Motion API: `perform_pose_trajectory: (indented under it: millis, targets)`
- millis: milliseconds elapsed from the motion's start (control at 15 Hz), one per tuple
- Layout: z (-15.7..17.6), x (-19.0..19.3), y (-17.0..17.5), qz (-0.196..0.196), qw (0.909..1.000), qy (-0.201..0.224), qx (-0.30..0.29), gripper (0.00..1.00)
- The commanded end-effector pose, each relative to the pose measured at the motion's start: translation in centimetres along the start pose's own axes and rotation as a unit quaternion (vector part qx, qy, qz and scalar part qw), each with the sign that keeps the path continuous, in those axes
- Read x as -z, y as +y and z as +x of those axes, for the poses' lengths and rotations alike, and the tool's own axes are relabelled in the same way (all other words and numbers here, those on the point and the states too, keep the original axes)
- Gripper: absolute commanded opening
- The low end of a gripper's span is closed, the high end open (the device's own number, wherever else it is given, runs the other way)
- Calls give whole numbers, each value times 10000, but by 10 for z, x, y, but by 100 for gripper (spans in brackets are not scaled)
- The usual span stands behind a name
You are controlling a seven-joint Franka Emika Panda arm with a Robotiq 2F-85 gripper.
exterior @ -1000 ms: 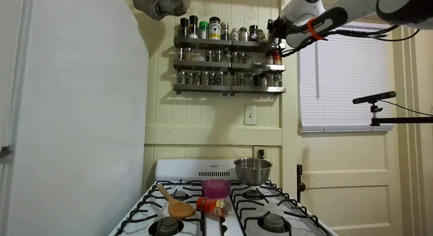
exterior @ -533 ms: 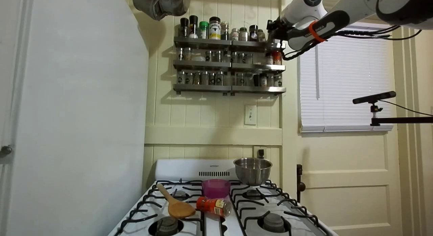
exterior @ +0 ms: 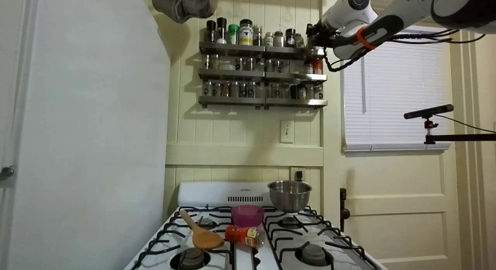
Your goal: Pick up one jar from the topmost shelf and shake it over the silver bowl on the right then place it back on the shelf.
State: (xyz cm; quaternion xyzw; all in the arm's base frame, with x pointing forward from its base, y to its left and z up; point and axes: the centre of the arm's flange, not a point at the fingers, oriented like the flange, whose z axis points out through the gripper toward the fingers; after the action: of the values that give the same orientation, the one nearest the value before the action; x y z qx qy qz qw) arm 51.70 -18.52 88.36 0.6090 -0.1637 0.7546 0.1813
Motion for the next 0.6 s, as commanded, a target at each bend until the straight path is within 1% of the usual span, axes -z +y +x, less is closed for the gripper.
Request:
perform_pose_trajectory:
  millis: [0, 333, 533]
  targets:
    - [-20, 9, -2, 90, 9996, 252, -107, 23]
    - [-27, 9, 0, 190, 9991, 351, -148, 23]
    - [-23, 4, -4, 274, 9980, 509, -240, 23]
